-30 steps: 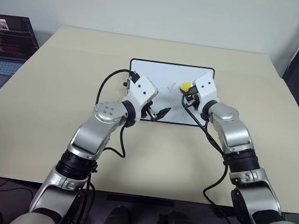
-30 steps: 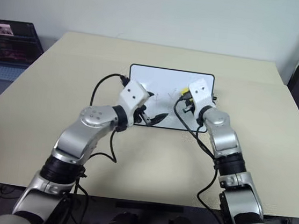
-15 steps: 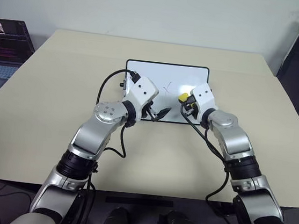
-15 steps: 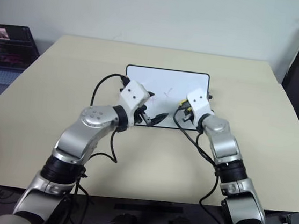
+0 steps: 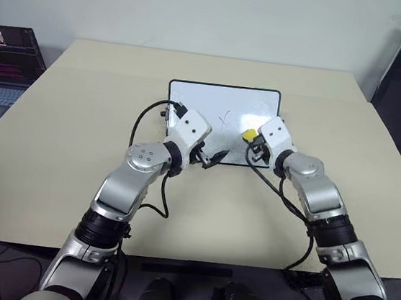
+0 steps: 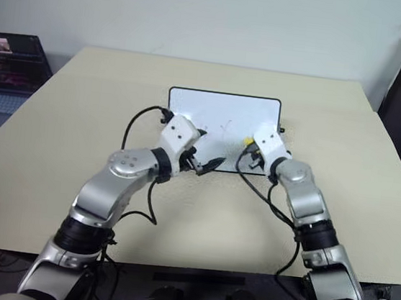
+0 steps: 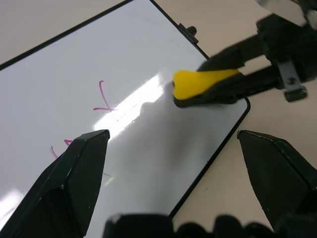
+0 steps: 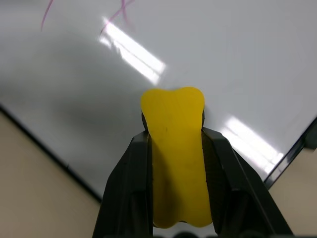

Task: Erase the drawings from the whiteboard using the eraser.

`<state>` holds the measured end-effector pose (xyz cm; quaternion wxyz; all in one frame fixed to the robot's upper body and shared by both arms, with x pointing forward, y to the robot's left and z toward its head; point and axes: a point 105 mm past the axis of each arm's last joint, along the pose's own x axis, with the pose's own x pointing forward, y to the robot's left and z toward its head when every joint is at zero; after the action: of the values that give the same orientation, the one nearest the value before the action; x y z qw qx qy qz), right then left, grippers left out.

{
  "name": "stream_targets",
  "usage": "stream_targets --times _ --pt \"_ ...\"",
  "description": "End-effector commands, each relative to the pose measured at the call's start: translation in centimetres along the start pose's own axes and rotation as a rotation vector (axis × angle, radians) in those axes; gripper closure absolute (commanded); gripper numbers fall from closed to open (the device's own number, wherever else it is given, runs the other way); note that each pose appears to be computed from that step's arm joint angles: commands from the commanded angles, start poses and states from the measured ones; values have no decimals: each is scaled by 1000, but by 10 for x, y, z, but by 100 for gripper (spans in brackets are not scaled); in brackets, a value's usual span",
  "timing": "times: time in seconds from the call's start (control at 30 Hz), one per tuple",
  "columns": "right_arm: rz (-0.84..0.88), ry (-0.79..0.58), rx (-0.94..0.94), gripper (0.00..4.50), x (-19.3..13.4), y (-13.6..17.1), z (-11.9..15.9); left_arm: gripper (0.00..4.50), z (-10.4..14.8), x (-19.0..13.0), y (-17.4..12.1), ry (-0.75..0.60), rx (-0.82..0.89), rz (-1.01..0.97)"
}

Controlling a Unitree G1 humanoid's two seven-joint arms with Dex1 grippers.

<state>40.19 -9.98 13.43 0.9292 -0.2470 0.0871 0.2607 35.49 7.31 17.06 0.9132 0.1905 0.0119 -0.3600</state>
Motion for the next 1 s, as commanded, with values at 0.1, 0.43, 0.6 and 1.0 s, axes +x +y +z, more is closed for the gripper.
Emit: stream_targets --times 0.1,0.43,0.6,1.0 --pt "-29 23 -25 350 -2 -1 -1 0 15 -4 2 -48 31 22" --pt "-125 -251 75 350 -27 -18 53 0 -2 -20 20 -28 -36 176" --pt "-121 -367 154 350 -45 -13 60 0 -13 -35 32 -39 -90 298" --pt "-5 -377 244 350 -81 27 14 0 -43 -69 48 -7 -94 531"
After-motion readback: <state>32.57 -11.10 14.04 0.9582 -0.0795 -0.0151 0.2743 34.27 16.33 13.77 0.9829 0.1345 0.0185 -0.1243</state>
